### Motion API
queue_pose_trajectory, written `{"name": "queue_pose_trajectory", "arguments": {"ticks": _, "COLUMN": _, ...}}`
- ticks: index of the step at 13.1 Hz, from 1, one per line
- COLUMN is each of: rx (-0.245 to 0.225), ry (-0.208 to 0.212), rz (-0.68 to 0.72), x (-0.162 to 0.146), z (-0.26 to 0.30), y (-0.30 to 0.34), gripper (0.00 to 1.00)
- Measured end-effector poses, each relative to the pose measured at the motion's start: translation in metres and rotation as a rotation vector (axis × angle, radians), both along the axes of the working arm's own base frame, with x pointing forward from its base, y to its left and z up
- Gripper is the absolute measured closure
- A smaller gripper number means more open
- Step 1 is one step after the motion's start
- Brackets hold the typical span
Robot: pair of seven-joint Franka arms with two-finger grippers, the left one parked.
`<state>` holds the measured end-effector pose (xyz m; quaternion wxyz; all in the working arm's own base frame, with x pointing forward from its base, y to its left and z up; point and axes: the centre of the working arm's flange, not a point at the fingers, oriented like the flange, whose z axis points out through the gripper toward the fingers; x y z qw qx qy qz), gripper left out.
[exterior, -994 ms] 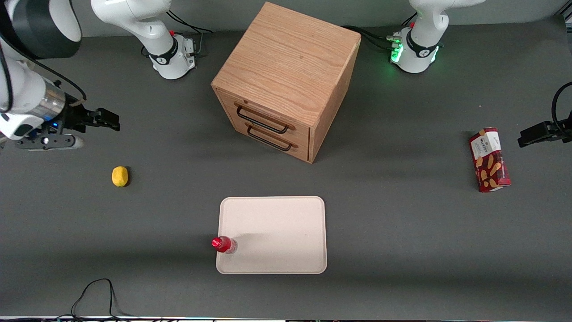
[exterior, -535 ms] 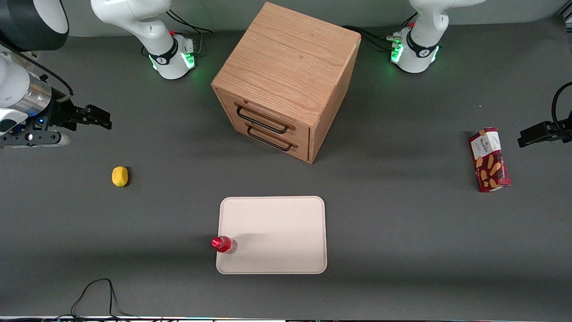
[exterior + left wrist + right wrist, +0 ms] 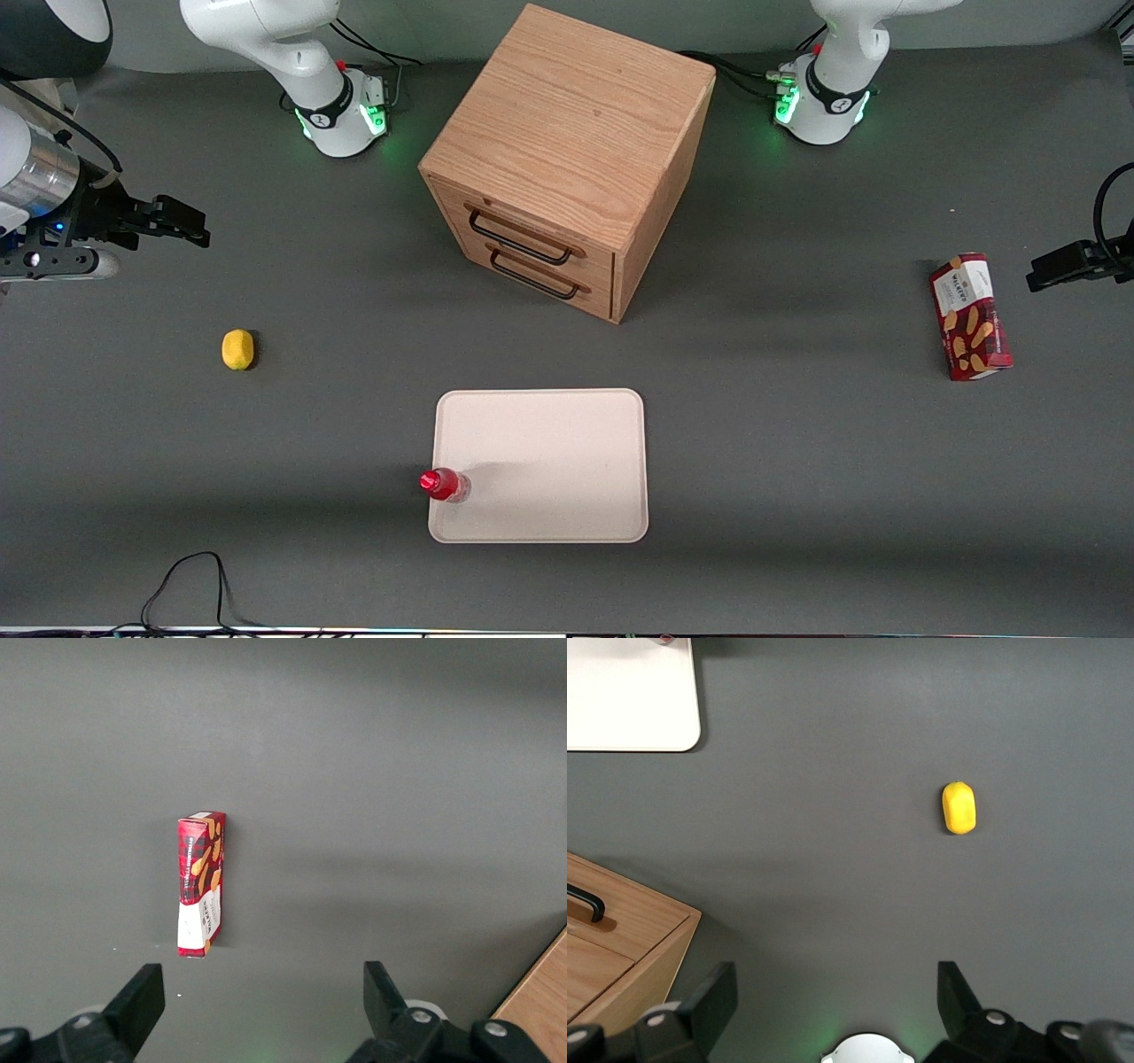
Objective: Place coke bottle on tray
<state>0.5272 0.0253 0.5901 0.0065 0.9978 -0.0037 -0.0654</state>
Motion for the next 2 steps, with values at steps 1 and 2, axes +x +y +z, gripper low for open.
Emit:
{"name": "queue_pose_trajectory", "arguments": {"ticks": 1, "rx": 0.0, "ry": 0.001, "rz": 0.0, "x": 0.0004, "z": -0.0006, "y": 0.0001, "gripper": 0.0}}
{"name": "queue_pose_trajectory", "arguments": {"ticks": 2, "rx": 0.001, "ry": 0.002, "rz": 0.0, "x": 0.0008, "z": -0.0013, "y": 0.0003, "gripper": 0.0}}
